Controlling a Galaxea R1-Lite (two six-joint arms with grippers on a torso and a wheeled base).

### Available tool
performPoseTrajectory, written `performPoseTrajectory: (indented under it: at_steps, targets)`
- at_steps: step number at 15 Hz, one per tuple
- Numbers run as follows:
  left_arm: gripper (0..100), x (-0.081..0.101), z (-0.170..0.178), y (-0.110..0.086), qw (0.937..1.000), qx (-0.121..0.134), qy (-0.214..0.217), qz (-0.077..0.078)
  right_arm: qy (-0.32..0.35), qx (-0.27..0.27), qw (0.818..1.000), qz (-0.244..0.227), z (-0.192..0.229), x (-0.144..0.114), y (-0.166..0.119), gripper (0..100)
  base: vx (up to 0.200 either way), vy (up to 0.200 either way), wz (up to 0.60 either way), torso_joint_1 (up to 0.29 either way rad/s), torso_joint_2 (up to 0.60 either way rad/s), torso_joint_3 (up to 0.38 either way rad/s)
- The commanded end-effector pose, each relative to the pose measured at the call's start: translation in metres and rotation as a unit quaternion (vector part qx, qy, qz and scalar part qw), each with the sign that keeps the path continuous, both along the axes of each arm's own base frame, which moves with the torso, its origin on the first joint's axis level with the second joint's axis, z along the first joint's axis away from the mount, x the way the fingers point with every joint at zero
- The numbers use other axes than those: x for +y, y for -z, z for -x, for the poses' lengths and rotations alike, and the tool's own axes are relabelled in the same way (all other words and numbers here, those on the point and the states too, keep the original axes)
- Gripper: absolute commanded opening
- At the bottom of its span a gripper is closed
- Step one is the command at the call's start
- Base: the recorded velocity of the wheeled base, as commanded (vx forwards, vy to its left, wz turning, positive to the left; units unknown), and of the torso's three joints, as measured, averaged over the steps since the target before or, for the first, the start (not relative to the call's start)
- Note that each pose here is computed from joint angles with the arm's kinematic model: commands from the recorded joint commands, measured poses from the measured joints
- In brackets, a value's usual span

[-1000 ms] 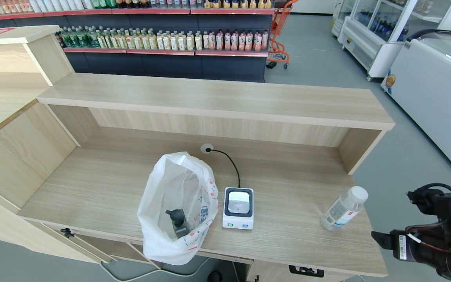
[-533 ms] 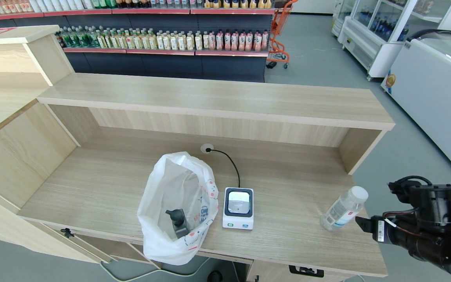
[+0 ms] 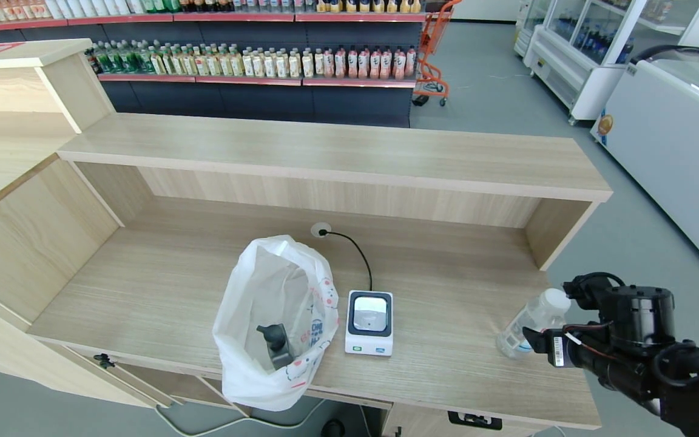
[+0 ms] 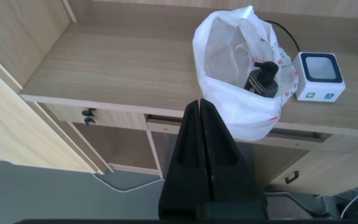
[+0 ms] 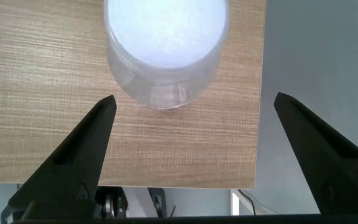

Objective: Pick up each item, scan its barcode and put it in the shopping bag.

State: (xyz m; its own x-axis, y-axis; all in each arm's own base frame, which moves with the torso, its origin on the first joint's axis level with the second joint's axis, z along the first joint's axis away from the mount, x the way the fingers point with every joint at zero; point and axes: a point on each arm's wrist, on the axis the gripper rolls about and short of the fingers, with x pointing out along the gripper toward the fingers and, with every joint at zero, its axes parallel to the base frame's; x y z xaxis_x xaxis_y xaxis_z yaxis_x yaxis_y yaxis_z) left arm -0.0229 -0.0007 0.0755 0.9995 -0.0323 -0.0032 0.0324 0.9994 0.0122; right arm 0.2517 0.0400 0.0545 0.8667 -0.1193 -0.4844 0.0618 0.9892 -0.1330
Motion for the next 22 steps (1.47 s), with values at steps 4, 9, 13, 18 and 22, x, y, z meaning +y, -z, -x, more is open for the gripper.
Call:
performPoseTrajectory:
  at_steps: [4,9,13,18,22]
  targets:
    - [0,0.000,0.000,0.000,1.0000,0.000,0.000,0.000,-0.032,0.013,0.999,0.017,-0.013,0.015,0.029,100,0.000,0.000,0.00,0.000,0.00,0.000]
    - [0,0.000,0.000,0.000,1.0000,0.001,0.000,0.000,-0.055,-0.025,0.997,0.038,-0.031,0.025,0.038,100,0.000,0.000,0.00,0.000,0.00,0.000]
    - [0,0.000,0.000,0.000,1.0000,0.000,0.000,0.000,-0.062,-0.024,0.997,0.049,-0.041,0.028,0.046,100,0.000,0.000,0.00,0.000,0.00,0.000]
    - [0,0.000,0.000,0.000,1.0000,0.001,-0.001,0.000,-0.087,-0.054,0.994,0.034,-0.049,0.033,0.054,100,0.000,0.000,0.00,0.000,0.00,0.000]
    - [0,0.000,0.000,0.000,1.0000,0.000,0.000,0.000,-0.110,-0.065,0.991,0.049,-0.054,0.032,0.053,0,0.000,0.000,0.00,0.000,0.00,0.000]
